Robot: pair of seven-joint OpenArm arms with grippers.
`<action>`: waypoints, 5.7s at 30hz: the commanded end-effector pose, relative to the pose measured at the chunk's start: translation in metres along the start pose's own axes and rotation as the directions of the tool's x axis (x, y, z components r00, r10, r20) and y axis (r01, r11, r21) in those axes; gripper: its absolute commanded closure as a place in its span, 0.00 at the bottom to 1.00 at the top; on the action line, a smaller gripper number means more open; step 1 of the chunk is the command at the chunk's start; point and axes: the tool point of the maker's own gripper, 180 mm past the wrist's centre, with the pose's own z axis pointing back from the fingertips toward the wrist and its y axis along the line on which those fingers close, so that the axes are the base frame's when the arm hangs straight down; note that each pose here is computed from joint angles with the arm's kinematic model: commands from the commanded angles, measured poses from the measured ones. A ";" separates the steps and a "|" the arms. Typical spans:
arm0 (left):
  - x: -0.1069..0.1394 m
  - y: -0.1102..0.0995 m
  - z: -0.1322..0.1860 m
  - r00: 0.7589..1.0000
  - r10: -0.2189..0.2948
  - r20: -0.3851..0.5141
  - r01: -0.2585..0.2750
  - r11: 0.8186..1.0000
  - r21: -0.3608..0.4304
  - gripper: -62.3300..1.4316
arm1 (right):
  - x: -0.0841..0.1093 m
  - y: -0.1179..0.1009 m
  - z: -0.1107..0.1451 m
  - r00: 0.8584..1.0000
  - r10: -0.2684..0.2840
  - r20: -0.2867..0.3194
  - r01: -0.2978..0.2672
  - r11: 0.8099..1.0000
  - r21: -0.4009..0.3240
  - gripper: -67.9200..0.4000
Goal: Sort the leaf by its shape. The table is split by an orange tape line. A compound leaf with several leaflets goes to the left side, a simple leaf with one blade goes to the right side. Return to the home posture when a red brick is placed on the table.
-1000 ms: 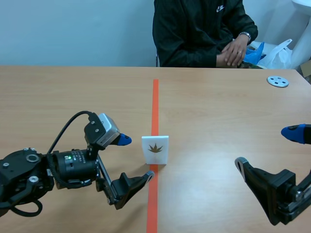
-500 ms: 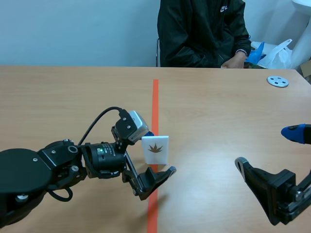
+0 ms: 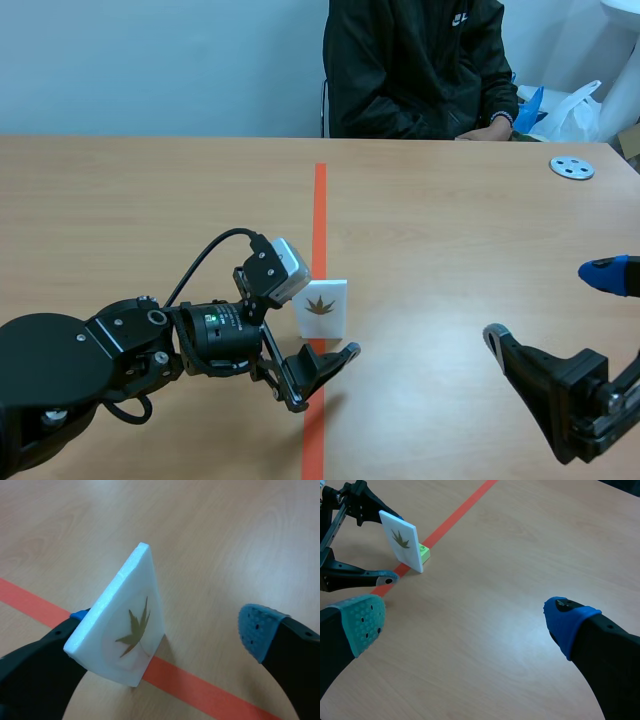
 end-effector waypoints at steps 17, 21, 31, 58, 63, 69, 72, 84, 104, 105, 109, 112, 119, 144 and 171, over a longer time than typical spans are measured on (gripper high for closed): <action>0.017 0.007 -0.002 0.998 -0.009 0.062 0.008 1.000 0.027 0.80 | 0.012 -0.005 -0.001 0.999 0.010 0.039 -0.009 1.000 -0.013 0.00; 0.017 0.009 -0.002 0.998 -0.011 0.061 0.009 0.999 0.034 0.90 | 0.012 -0.005 -0.001 0.999 0.010 0.039 -0.009 1.000 -0.013 0.00; 0.028 0.011 -0.002 0.996 -0.023 0.081 0.020 0.999 0.036 0.89 | 0.012 -0.005 -0.001 0.999 0.010 0.039 -0.009 1.000 -0.013 0.00; 0.045 0.237 0.178 0.955 0.190 0.228 -0.297 0.601 0.742 0.89 | 0.012 -0.005 -0.001 0.999 0.010 0.039 -0.009 1.000 -0.013 0.00; 0.017 0.243 0.196 0.921 0.274 0.277 -0.384 0.517 0.765 0.89 | 0.012 -0.005 -0.001 0.999 0.010 0.039 -0.009 1.000 -0.013 0.00; -0.008 0.246 0.211 0.896 0.306 0.320 -0.431 0.437 0.790 0.89 | 0.012 -0.005 -0.001 0.999 0.010 0.039 -0.009 1.000 -0.013 0.00; -0.018 0.247 0.218 0.877 0.321 0.356 -0.466 0.395 0.792 0.89 | 0.012 -0.005 -0.001 0.999 0.010 0.039 -0.009 1.000 -0.013 0.00; -0.035 0.248 0.231 0.875 0.315 0.369 -0.468 0.348 0.813 0.89 | 0.012 -0.004 -0.001 0.999 0.010 0.039 -0.009 1.000 -0.013 0.00; -0.042 0.245 0.230 0.870 0.345 0.353 -0.467 0.347 0.813 0.59 | 0.011 -0.004 -0.001 0.999 0.010 0.035 -0.009 1.000 -0.013 0.00; -0.042 0.245 0.230 0.870 0.345 0.353 -0.467 0.347 0.813 0.56 | 0.011 -0.004 -0.001 0.999 0.010 0.035 -0.009 1.000 -0.013 0.00; -0.039 0.246 0.231 0.872 0.337 0.355 -0.465 0.348 0.814 0.46 | 0.011 -0.004 -0.001 0.999 0.010 0.035 -0.009 1.000 -0.012 0.00; -0.033 0.249 0.233 0.880 0.321 0.350 -0.454 0.358 0.816 0.31 | 0.011 -0.004 -0.001 0.999 0.010 0.035 -0.009 1.000 -0.012 0.00; -0.010 0.255 0.242 0.916 0.254 0.311 -0.394 0.415 0.820 0.01 | 0.011 -0.005 -0.001 0.999 0.010 0.036 -0.009 1.000 -0.013 0.00; 0.094 0.059 0.166 0.982 0.090 0.165 -0.156 0.880 0.449 0.00 | 0.011 -0.005 -0.001 0.999 0.010 0.035 -0.009 1.000 -0.013 0.00; 0.074 -0.013 0.155 0.955 0.254 0.153 -0.295 0.874 0.385 0.00 | 0.011 -0.004 -0.001 0.999 0.010 0.036 -0.010 1.000 -0.012 0.00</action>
